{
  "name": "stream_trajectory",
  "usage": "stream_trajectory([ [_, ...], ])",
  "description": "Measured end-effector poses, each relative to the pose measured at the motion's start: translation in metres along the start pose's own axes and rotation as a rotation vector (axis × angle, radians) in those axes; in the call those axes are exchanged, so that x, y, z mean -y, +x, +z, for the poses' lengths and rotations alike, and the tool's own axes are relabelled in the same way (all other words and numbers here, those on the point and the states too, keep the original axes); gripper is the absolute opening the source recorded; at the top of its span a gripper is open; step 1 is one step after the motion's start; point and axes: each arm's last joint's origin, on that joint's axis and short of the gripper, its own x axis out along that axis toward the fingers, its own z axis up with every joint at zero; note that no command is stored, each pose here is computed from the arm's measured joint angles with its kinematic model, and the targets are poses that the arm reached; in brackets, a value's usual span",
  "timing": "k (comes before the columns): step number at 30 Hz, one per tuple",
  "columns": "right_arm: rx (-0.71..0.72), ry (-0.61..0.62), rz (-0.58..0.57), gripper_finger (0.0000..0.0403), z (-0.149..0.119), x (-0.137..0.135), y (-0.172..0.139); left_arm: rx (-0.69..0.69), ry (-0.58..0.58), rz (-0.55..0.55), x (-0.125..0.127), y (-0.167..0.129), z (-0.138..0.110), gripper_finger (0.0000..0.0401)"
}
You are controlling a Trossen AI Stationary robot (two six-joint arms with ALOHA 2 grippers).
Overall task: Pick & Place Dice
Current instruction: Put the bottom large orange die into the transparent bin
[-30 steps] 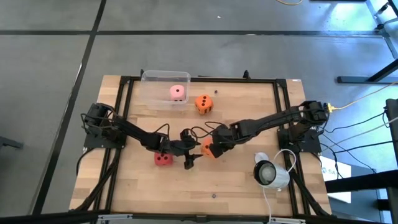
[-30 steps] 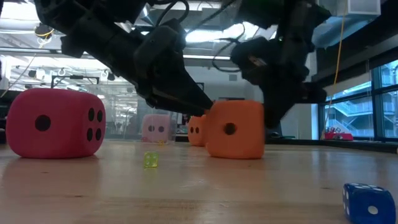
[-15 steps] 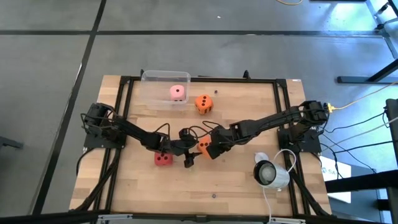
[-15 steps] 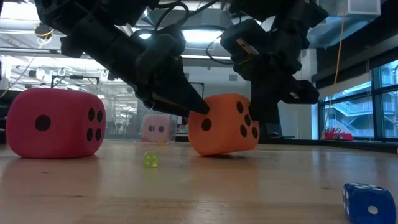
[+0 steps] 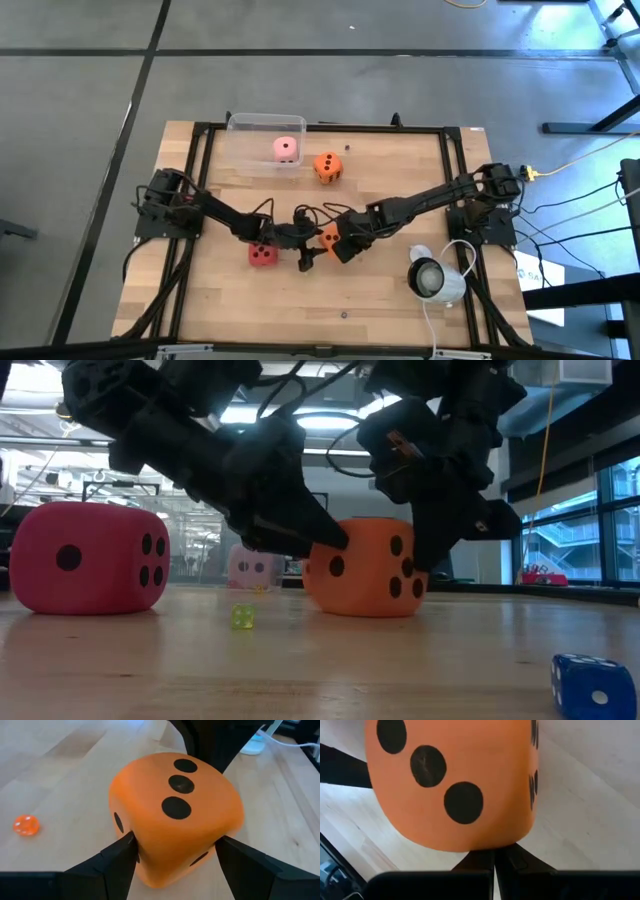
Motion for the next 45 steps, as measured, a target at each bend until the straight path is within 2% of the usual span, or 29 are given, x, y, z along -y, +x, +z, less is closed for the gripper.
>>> stream_trajectory([
  [10, 0.002, -0.017, -0.007, 0.0, 0.0, 0.001, 0.0, 0.024, -0.015, 0.001, 0.0, 0.001, 0.001, 0.0254],
  [13, 0.007, -0.02, -0.02, 0.0, 0.0, 0.002, 0.0, 0.025, -0.043, -0.002, 0.0, 0.002, 0.001, 0.0213],
  [17, 0.004, -0.023, -0.04, 0.0, 0.0, 0.004, 0.0, 0.023, -0.086, -0.02, -0.001, 0.002, 0.002, 0.0107],
  [18, 0.004, -0.023, -0.043, 0.0, 0.0, 0.004, 0.0, 0.025, -0.092, -0.024, -0.001, 0.002, 0.002, 0.0096],
  [30, 0.021, -0.015, -0.04, 0.0, -0.001, 0.003, -0.005, 0.043, -0.1, -0.043, 0.004, -0.004, 0.009, 0.0091],
  [39, 0.107, -0.044, 0.033, 0.0, -0.005, -0.004, -0.048, 0.071, -0.059, -0.036, 0.01, -0.041, 0.045, 0.0045],
  [45, 0.143, -0.052, 0.068, 0.0, -0.004, -0.007, -0.057, 0.107, -0.028, -0.022, 0.009, -0.061, 0.063, 0.0033],
])
